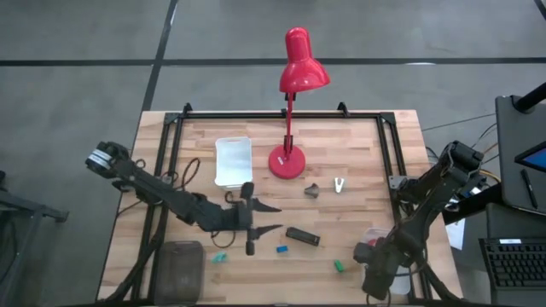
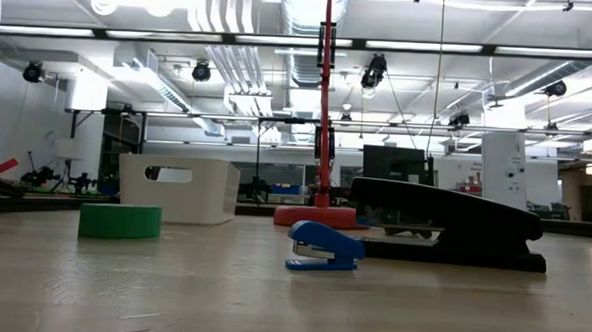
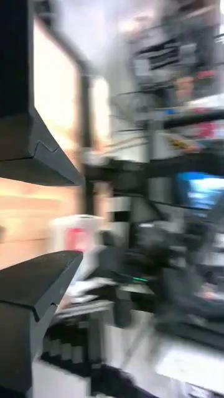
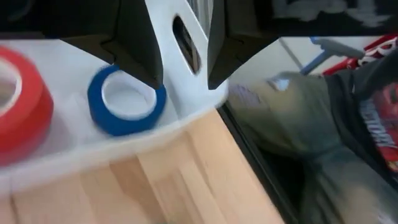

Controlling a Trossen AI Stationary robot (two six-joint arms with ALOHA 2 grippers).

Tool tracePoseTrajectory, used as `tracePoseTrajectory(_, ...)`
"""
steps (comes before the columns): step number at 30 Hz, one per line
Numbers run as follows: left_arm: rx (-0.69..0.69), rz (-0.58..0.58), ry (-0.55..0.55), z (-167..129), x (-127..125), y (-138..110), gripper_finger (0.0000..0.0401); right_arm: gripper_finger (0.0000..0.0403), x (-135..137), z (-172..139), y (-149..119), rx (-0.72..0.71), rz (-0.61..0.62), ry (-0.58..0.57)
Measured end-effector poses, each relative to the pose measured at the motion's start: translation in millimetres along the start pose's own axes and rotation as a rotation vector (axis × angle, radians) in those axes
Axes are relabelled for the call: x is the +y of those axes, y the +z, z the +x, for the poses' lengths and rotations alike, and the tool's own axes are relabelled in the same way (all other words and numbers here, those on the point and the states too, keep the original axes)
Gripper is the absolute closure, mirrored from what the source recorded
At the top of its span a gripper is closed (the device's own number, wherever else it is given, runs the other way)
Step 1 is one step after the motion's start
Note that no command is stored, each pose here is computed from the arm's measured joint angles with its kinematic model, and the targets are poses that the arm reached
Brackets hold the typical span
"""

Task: Pick and place Stapler, Stapler remover, tape
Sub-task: Put the green tape into the bottom white bin

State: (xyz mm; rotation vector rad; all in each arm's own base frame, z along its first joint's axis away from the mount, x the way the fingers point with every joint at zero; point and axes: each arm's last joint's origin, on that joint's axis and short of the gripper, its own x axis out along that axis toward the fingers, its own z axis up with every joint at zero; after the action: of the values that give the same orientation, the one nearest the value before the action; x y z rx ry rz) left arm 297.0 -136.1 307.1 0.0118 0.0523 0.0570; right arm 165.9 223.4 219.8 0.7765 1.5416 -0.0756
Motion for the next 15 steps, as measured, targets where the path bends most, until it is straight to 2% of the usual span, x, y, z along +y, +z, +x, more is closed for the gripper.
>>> tracePoseTrajectory(2,0.109,-0.025,0.021,-3.1,2.4,-9.4,0.0220,0.0290,0.3,-5.2,0.4,-0.048,-0.047,0.014)
tracePoseTrajectory(7,0.334,-0.094,0.167,-5.7,13.1,-36.3,0.0220,0.0304,-0.2,-20.4,1.0,-0.163,-0.120,0.055)
tracePoseTrajectory(15,0.645,-0.218,0.360,-12.0,29.0,-77.7,0.0220,0.0322,-3.0,-43.0,0.3,-0.306,-0.147,0.115)
